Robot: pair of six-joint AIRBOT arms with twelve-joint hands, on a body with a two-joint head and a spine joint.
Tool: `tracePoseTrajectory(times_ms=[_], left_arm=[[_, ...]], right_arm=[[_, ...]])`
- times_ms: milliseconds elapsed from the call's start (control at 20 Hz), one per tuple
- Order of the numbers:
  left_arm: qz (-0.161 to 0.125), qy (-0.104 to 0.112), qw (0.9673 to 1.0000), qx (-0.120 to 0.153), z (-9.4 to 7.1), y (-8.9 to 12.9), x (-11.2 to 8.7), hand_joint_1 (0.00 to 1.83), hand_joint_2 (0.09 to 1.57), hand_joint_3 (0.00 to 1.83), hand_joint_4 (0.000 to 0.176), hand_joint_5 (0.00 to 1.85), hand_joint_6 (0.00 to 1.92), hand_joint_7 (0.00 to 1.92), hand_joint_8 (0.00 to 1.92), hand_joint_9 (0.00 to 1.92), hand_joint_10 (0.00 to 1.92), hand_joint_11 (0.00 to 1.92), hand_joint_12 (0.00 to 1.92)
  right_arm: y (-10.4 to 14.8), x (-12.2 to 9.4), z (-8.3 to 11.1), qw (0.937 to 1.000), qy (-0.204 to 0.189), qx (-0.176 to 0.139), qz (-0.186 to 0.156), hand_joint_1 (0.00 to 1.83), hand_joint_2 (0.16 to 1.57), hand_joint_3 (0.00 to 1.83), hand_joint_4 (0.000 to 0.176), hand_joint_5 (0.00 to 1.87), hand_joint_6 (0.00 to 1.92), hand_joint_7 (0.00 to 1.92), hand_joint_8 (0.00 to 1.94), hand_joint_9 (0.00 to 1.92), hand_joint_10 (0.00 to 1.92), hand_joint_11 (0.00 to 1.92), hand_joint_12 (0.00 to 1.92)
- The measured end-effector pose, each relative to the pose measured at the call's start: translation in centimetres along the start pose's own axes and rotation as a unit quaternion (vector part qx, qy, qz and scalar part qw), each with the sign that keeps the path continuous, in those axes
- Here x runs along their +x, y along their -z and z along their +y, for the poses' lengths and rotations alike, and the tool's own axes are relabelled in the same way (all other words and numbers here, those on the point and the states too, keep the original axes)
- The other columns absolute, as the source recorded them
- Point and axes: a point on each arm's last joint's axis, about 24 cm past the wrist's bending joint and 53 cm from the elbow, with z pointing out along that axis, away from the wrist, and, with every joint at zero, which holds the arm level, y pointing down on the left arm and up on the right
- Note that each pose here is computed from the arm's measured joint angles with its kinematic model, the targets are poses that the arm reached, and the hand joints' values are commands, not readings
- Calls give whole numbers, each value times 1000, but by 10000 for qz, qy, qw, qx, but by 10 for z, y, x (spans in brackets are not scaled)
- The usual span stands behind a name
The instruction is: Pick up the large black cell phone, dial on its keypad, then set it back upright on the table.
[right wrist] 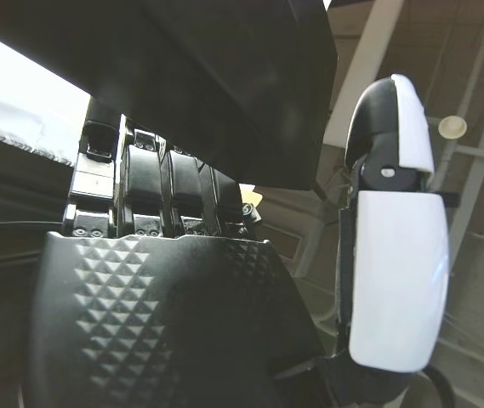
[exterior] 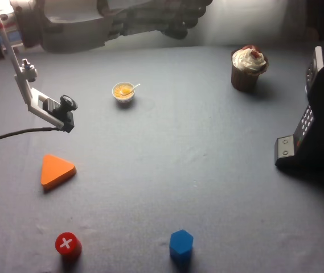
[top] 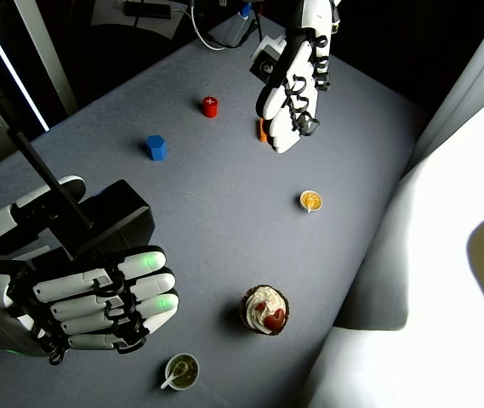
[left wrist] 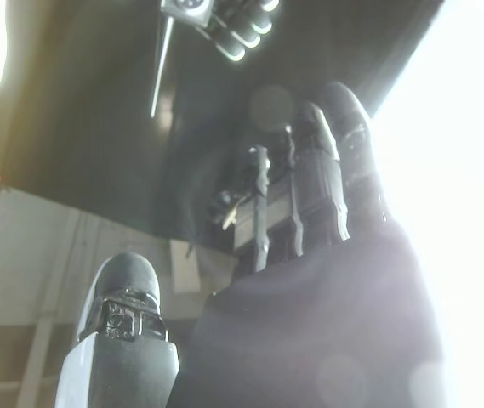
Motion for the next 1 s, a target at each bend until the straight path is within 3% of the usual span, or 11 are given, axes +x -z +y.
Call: tracePoseTrajectory(times_ms=[100,150,200,250,300,350,450,600,800,1000], left_arm=[[5,6,10000,-2,0,0,1,0,1183,0,24,243,4,222,5,207,3,0,599],[16,-3,10000,-8,1,0,1,0,1183,0,24,243,4,222,5,207,3,0,599],[15,-3,10000,-19,1,0,2,0,1180,0,23,236,1,219,3,201,0,0,601],[19,-6,10000,-31,2,0,2,0,1181,0,20,243,3,235,8,206,3,0,600],[24,-1,10000,-35,3,0,3,0,1181,0,20,243,3,235,8,206,3,0,600],[31,2,10000,-29,2,0,3,0,1184,0,23,240,2,236,8,208,3,0,600],[39,12,10000,-29,3,-1,4,0,1185,0,18,224,0,204,0,197,0,0,600],[45,14,10000,-38,3,-1,5,0,1196,4,20,228,4,201,4,195,4,0,583],[46,22,10000,-70,5,-2,6,0,1197,2,18,229,2,206,3,203,4,0,622],[83,67,9999,-81,7,-4,10,0,1200,1,17,226,6,199,7,195,9,0,592]], right_arm=[[-1,-1,2,10000,27,-4,15,521,918,0,46,87,1,0,0,0,0,0,214],[-1,-2,4,10000,44,-10,10,521,918,0,46,87,1,0,0,0,0,0,214],[-1,-3,5,10000,58,-21,2,477,902,0,48,28,4,0,0,0,0,0,90],[-1,-4,6,10000,66,-33,-7,290,871,0,56,2,0,0,0,0,0,0,8],[0,-4,5,10000,74,-14,8,290,871,0,56,2,0,0,0,0,0,0,8],[1,-3,5,10000,83,1,34,124,858,0,61,0,0,0,0,0,0,0,1],[1,-3,6,9999,107,26,41,1,814,0,60,0,0,0,0,0,0,0,0],[3,-10,16,9998,199,59,15,0,799,0,69,0,0,0,0,0,0,0,0],[5,-12,29,9995,293,144,-43,0,796,0,69,0,0,0,0,0,0,0,0],[13,-20,54,9981,439,296,-310,0,822,0,72,0,0,0,0,0,0,0,0]])
